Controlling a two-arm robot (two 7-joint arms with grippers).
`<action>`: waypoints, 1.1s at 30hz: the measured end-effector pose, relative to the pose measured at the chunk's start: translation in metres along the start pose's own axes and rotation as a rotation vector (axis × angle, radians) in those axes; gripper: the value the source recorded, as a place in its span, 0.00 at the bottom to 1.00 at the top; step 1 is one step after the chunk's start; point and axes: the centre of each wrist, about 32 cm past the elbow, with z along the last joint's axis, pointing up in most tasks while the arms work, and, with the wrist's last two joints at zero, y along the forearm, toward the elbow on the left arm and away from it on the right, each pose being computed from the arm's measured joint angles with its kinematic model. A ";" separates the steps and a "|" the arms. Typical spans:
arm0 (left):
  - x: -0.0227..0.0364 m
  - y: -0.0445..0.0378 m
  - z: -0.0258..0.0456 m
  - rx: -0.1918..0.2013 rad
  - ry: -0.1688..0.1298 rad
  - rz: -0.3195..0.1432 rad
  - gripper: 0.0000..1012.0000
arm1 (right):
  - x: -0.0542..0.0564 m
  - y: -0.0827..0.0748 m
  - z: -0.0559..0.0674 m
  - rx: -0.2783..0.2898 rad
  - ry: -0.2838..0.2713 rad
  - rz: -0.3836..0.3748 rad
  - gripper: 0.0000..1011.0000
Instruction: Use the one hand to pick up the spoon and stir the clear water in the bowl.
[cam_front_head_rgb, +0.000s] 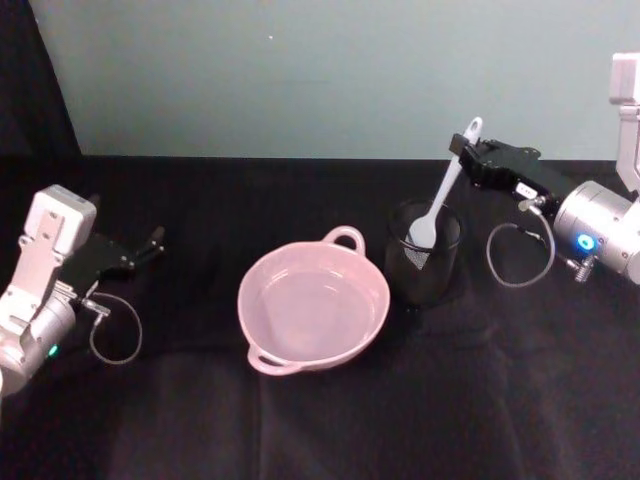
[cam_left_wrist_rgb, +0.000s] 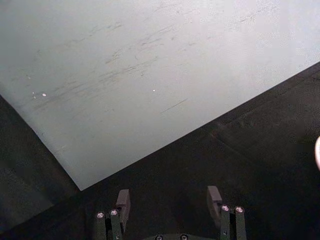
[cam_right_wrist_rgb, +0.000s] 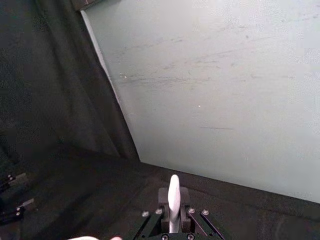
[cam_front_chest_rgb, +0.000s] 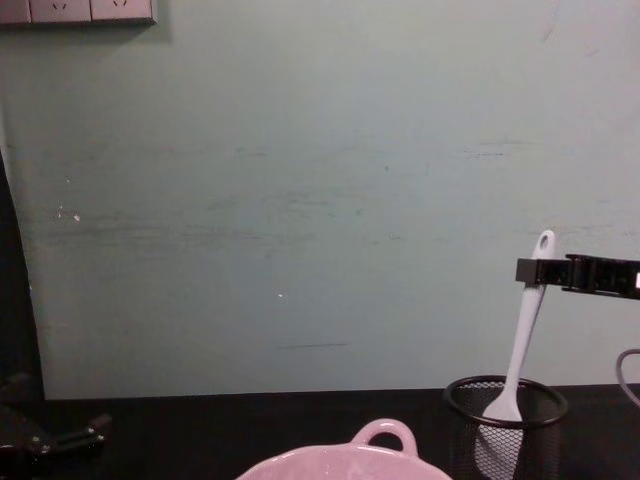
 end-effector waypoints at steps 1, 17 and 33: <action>0.0000 0.0000 0.0000 0.000 0.000 0.000 1.00 | 0.000 0.000 0.000 0.000 0.002 -0.001 0.12; 0.0000 0.0000 0.0000 0.000 0.000 0.000 1.00 | 0.005 -0.005 -0.010 -0.004 0.051 -0.015 0.12; 0.0000 0.0000 0.0000 0.000 0.000 0.000 1.00 | 0.006 -0.009 -0.017 -0.012 0.085 -0.020 0.12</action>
